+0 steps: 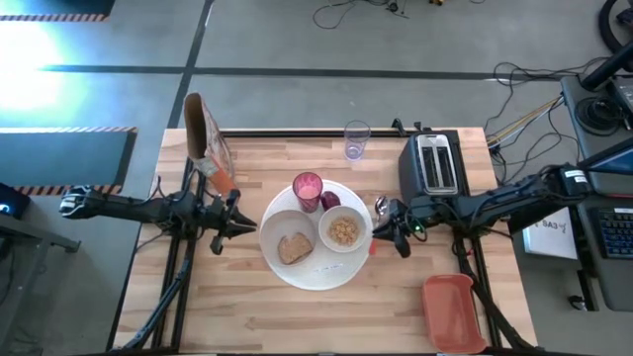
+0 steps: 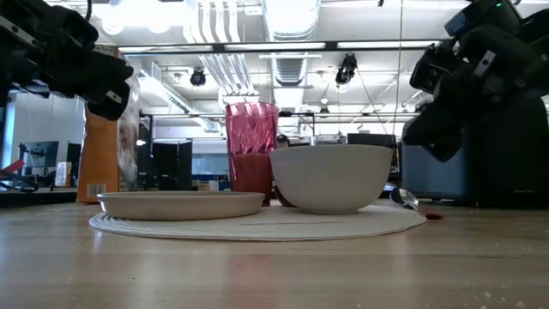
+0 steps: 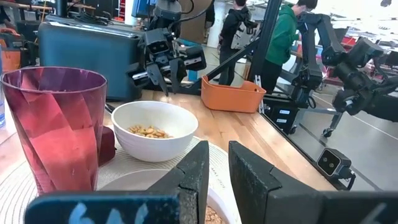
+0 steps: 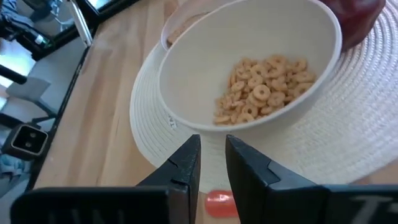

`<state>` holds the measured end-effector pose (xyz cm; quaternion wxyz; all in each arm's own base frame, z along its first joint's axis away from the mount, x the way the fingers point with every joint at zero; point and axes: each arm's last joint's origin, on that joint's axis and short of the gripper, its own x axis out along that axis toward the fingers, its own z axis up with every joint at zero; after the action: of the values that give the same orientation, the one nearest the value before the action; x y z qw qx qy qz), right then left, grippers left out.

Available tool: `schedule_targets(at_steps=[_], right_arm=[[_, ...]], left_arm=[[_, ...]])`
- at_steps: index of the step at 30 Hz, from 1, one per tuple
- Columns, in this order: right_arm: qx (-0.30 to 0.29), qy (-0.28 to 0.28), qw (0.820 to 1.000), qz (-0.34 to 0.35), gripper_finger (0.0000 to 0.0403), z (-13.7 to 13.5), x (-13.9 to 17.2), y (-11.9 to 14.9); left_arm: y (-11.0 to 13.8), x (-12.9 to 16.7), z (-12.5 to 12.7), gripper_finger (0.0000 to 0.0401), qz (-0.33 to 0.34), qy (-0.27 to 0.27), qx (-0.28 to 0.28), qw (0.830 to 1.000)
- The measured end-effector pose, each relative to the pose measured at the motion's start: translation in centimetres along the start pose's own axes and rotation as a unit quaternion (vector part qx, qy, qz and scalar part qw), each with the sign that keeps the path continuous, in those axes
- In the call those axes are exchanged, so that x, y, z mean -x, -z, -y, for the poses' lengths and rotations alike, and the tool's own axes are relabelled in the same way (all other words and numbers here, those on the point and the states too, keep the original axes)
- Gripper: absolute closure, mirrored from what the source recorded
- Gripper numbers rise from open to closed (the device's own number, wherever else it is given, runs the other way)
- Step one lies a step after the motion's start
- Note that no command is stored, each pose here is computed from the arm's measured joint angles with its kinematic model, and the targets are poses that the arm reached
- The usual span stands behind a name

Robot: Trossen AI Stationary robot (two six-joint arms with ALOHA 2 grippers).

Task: Arrange a breakfast setting
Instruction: Return to Home Position

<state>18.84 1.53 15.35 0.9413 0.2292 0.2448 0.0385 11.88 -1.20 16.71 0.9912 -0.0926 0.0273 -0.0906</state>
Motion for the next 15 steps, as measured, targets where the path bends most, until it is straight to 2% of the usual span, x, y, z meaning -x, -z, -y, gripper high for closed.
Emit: schedule_targets(at_steps=[9,15], right_arm=[[0.003,0.006,1.000,-0.012,0.0340,0.2,0.8,0.6],[-0.007,0.015,1.000,-0.024,0.0340,0.9,1.3,2.2]], left_arm=[[0.0,0.0,0.0,0.0356,-0.001,0.000,0.000,1.000],[0.0,0.0,0.0,0.0356,0.001,0.001,0.000,1.000]])
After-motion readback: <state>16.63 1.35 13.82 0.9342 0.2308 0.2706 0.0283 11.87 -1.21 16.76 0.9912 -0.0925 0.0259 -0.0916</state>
